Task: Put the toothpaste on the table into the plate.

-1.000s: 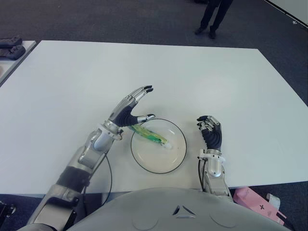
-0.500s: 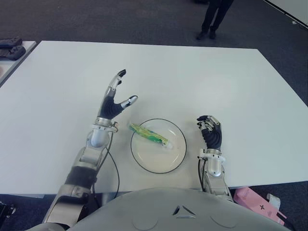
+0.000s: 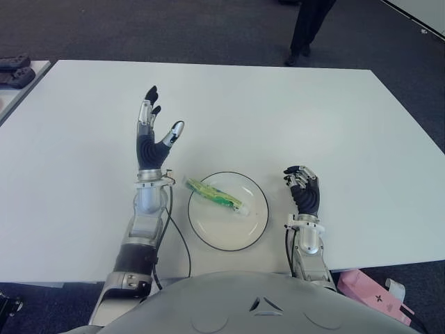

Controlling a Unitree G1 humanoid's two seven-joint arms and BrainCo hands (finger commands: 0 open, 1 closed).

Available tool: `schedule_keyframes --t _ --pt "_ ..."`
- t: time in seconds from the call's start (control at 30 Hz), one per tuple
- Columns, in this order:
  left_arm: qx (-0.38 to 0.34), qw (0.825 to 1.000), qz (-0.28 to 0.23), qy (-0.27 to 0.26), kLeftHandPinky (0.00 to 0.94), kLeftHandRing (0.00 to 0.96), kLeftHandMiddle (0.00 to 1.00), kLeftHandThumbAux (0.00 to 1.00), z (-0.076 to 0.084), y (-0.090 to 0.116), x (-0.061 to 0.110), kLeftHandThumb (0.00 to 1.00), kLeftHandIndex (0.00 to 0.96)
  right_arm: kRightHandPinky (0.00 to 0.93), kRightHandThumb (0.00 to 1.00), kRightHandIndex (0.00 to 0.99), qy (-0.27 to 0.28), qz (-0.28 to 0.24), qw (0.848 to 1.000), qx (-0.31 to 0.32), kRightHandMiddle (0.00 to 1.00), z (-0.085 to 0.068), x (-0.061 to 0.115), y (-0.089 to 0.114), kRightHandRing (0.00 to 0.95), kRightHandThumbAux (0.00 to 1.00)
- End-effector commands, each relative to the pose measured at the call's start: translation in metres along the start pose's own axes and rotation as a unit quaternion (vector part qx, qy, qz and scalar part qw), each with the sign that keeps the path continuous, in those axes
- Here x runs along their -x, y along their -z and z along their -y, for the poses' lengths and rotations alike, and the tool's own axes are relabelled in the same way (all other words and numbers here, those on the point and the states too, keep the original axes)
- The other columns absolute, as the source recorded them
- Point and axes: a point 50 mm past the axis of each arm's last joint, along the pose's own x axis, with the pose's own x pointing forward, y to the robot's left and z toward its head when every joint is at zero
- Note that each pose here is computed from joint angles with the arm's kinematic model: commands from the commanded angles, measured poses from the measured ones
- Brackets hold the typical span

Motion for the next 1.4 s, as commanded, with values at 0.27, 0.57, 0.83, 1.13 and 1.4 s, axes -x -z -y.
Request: schedule_keyframes --t 0.27,0.57,0.83,1.13,1.4 --pt "0.092 0.976 -0.081 -0.18 0.029 0.015 0.076 0.651 -0.023 0.015 0.013 0.168 0.249 0.533 0.707 0.429 -0.006 -0.029 1.0 0.01 0.496 -0.002 0.005 0.011 0.522 0.73" --pt "0.094 0.968 -0.107 -0.208 0.185 0.125 0.184 0.734 -0.023 0.022 0.022 0.182 0.372 0.515 0.704 0.428 -0.008 -0.025 1.0 0.011 0.493 -0.002 0.004 0.009 0.507 0.729" --pt "0.043 0.968 -0.163 -0.184 0.365 0.317 0.356 0.849 -0.042 0.052 0.055 0.258 0.491 0.527 0.705 0.428 -0.013 -0.017 1.0 0.006 0.488 -0.004 0.002 0.008 0.509 0.729" --pt "0.01 0.982 -0.166 -0.095 0.533 0.53 0.534 0.721 -0.04 0.052 0.052 0.683 0.44 0.53 0.71 0.431 -0.013 -0.017 1.0 0.0 0.489 -0.004 0.0 0.008 0.514 0.728" --pt "-0.035 0.978 -0.201 -0.052 0.582 0.587 0.595 0.717 -0.038 0.054 0.058 0.704 0.436 0.521 0.71 0.431 -0.013 -0.017 1.0 0.002 0.497 -0.002 -0.001 0.008 0.514 0.728"
